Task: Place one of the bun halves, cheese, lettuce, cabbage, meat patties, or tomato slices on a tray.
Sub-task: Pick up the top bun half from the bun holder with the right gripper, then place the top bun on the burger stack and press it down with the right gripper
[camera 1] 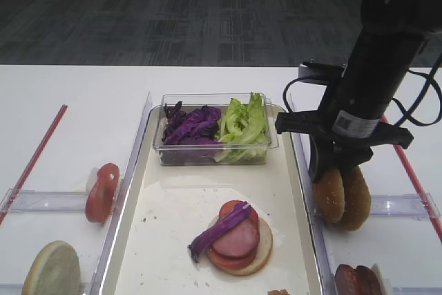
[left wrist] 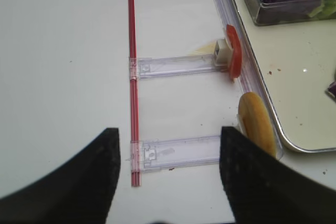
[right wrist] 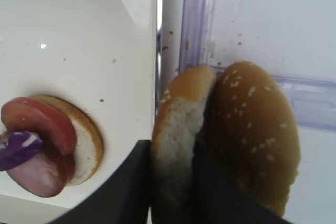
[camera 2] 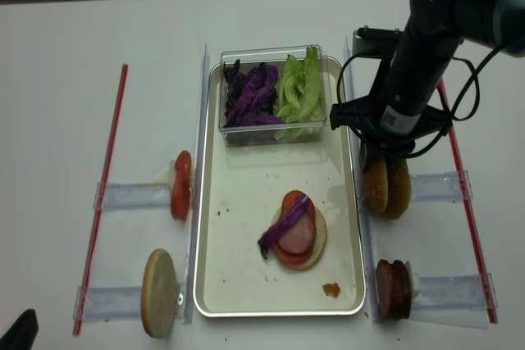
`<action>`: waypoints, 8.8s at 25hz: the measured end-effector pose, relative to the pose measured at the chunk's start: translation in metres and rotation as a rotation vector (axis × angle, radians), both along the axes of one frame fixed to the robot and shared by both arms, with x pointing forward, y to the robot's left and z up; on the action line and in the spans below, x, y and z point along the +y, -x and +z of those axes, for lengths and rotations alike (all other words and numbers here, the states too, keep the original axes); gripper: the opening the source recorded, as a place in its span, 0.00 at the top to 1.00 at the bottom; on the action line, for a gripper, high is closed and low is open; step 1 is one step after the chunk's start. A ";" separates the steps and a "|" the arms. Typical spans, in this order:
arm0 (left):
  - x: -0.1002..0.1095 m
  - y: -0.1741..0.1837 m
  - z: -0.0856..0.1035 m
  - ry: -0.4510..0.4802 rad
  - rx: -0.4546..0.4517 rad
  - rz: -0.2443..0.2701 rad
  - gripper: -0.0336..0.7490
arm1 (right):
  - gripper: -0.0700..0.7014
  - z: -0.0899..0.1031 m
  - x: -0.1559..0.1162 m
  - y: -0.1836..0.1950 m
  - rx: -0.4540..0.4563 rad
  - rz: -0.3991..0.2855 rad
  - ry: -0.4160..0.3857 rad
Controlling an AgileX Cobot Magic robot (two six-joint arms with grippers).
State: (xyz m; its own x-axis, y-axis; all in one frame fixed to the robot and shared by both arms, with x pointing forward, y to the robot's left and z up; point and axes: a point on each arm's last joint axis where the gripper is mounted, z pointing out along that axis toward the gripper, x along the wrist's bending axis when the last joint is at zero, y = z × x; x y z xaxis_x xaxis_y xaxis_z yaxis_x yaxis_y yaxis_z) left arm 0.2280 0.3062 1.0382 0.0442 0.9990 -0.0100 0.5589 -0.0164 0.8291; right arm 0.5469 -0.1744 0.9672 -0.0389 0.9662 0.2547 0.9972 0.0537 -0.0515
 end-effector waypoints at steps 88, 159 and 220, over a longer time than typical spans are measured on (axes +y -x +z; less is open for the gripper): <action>0.000 0.000 0.000 0.000 0.000 0.000 0.45 | 0.68 0.038 0.027 -0.005 0.047 0.039 -0.287; 0.000 0.000 0.000 0.000 0.000 0.000 0.45 | 0.68 -0.032 0.040 0.055 -0.064 -0.091 -0.704; 0.000 0.000 0.000 0.000 0.000 0.000 0.45 | 0.37 -0.039 0.034 0.055 -0.064 -0.057 -0.581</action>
State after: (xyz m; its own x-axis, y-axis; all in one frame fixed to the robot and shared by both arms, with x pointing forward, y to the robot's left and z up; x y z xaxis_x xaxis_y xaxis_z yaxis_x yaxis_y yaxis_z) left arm 0.2280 0.3062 1.0382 0.0442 0.9990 -0.0100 0.5589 -0.0164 0.8291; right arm 0.4923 -0.1403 0.9286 -0.0234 0.6696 0.7423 0.9995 0.0014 0.0303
